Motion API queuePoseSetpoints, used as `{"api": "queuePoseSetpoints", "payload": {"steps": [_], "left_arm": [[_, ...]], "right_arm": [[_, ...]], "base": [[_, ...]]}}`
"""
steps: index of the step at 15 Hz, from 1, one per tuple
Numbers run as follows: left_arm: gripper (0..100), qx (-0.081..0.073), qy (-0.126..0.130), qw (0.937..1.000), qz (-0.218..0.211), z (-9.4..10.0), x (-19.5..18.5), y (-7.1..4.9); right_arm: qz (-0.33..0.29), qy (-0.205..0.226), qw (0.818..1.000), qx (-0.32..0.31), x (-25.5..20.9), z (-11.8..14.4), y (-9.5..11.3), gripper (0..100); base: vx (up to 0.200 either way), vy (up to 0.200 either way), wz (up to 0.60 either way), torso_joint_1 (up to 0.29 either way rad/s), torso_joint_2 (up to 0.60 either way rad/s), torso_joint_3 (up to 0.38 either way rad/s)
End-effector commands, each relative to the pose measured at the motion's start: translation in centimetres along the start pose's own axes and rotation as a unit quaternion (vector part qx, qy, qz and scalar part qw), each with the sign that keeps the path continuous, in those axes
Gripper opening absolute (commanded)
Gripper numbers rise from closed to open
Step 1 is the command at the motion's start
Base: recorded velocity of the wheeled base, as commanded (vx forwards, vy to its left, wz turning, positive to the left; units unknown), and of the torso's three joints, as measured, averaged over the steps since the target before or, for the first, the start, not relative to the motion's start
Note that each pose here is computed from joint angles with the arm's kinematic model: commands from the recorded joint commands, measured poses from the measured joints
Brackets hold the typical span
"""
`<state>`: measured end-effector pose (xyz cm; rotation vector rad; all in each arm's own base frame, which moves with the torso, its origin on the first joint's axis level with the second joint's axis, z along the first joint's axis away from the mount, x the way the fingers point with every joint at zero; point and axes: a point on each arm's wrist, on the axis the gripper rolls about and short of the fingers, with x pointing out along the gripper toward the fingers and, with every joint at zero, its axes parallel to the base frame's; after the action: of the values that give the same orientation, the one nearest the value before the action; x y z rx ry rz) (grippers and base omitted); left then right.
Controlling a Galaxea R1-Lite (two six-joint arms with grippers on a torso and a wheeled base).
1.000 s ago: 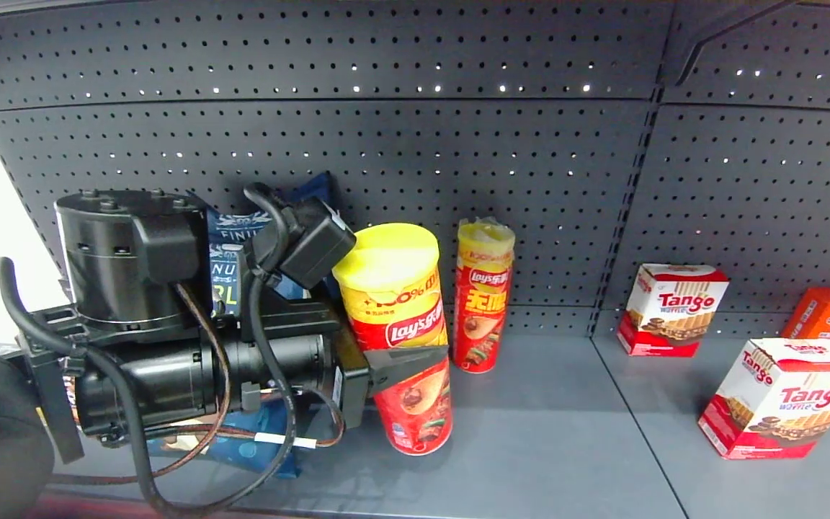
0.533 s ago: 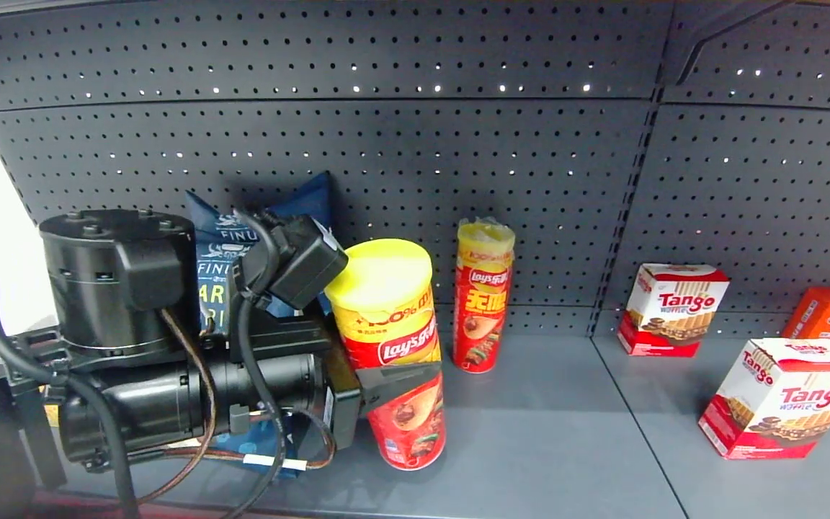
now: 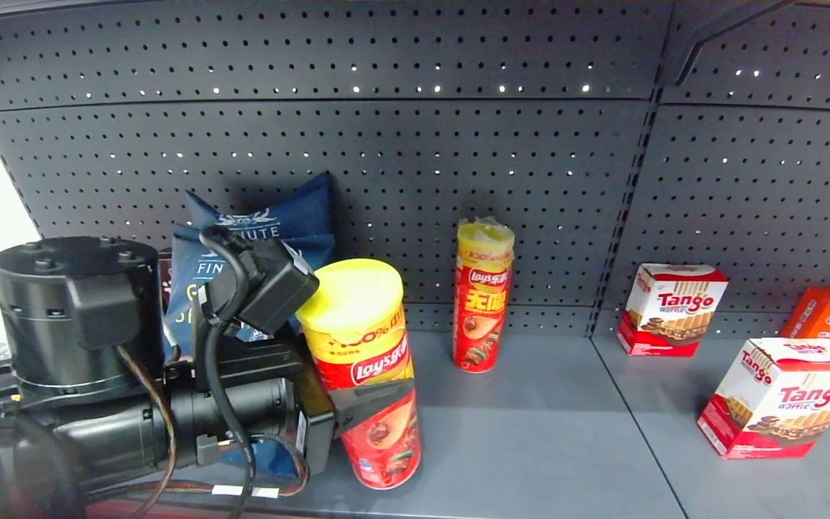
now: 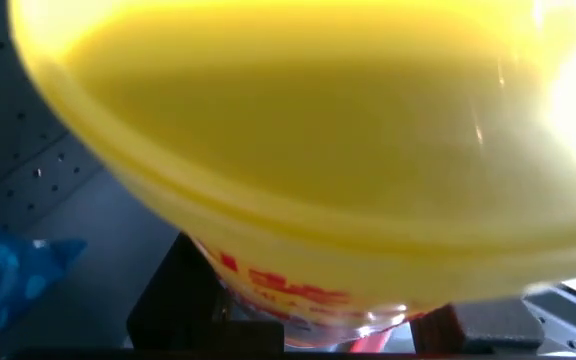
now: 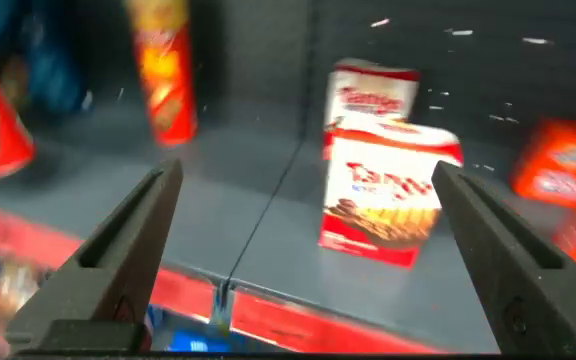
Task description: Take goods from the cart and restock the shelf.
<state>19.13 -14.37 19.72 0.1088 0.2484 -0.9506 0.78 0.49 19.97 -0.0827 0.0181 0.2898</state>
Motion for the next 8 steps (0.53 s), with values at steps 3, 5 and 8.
{"api": "queuePoseSetpoints", "payload": {"steps": [3,5,8], "left_arm": [[0,-0.005,-0.01,0.9999,0.0,0.2,-0.4,0.1],[0,-0.004,-0.014,0.9999,0.001,0.7,-0.2,0.2],[0,-0.003,-0.013,0.9999,-0.001,0.7,-0.3,0.1]], "right_arm": [[0.14,0.083,0.986,-0.03,8.7,4.3,0.4,100],[0.171,0.097,0.98,-0.033,12.0,5.5,1.3,100],[0.213,0.096,0.971,-0.037,16.6,5.8,2.9,100]], "base": [[0.0,0.0,0.0,0.0,0.0,0.0],[0.0,0.0,0.0,0.0,0.0,0.0],[0.0,0.0,0.0,0.0,0.0,0.0]]}}
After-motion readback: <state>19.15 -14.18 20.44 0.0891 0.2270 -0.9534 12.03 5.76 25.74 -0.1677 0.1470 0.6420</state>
